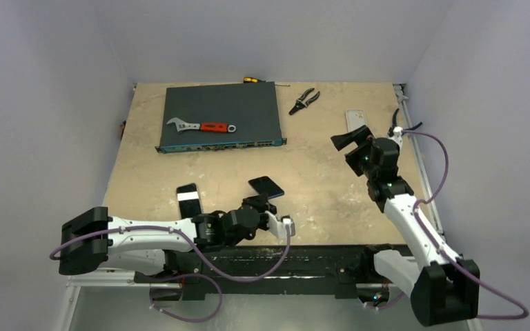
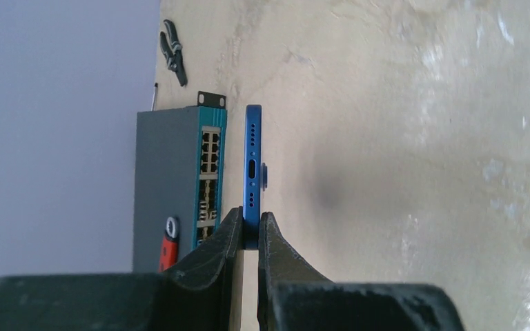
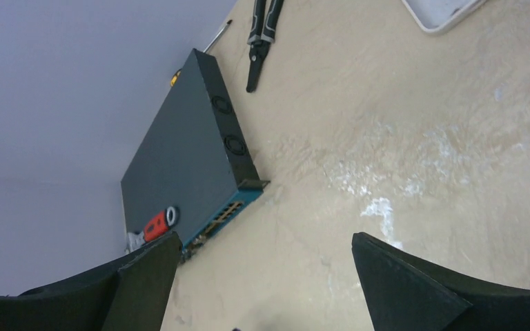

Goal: Take the phone out of the phone case
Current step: Place the phone case at the center of the board, then place the phone at the center of the board.

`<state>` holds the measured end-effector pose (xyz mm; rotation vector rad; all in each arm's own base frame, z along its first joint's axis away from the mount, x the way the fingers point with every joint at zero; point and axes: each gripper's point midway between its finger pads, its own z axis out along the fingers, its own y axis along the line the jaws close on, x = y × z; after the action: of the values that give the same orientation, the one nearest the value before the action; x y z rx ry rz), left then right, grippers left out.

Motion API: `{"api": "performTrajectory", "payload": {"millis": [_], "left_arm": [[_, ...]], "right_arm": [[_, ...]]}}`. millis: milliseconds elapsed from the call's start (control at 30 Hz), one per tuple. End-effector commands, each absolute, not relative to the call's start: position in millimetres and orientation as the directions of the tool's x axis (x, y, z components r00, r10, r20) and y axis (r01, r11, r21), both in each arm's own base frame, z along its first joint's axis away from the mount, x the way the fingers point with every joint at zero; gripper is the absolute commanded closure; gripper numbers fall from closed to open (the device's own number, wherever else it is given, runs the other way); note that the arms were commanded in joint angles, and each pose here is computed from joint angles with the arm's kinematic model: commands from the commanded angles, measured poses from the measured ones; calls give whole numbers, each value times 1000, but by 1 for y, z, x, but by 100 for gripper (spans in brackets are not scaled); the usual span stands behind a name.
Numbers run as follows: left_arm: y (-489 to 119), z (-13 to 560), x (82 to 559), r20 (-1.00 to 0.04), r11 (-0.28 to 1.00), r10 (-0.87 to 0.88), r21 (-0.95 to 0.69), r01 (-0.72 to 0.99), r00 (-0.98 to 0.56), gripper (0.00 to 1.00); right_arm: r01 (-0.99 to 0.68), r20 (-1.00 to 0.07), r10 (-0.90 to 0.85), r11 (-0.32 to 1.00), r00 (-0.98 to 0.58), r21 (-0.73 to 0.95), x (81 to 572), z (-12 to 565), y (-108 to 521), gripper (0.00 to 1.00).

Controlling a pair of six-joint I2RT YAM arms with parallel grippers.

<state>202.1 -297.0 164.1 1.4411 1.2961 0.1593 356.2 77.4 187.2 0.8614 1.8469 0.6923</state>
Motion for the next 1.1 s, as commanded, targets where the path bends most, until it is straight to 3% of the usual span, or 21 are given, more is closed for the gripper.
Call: {"api": "performTrajectory", "payload": {"millis": [0, 133, 367, 767, 1067], "left_arm": [[-304, 175, 199, -374, 111, 709, 897, 429, 598, 100], [-312, 159, 197, -311, 77, 672, 932, 355, 672, 100], [-318, 114, 202, -259, 35, 697, 943, 330, 669, 100], [-308, 66, 230, -313, 122, 782, 925, 359, 540, 100], [-296, 35, 241, -371, 174, 806, 893, 415, 461, 82]], "right_arm": [[219, -533, 749, 640, -394, 737, 313, 181, 84, 1], [141, -558, 729, 649, -397, 747, 293, 205, 92, 1], [24, -575, 707, 639, -412, 769, 280, 233, 108, 1], [-4, -576, 709, 630, -407, 777, 277, 236, 113, 1], [-7, -577, 709, 629, -406, 778, 276, 241, 113, 1]]}}
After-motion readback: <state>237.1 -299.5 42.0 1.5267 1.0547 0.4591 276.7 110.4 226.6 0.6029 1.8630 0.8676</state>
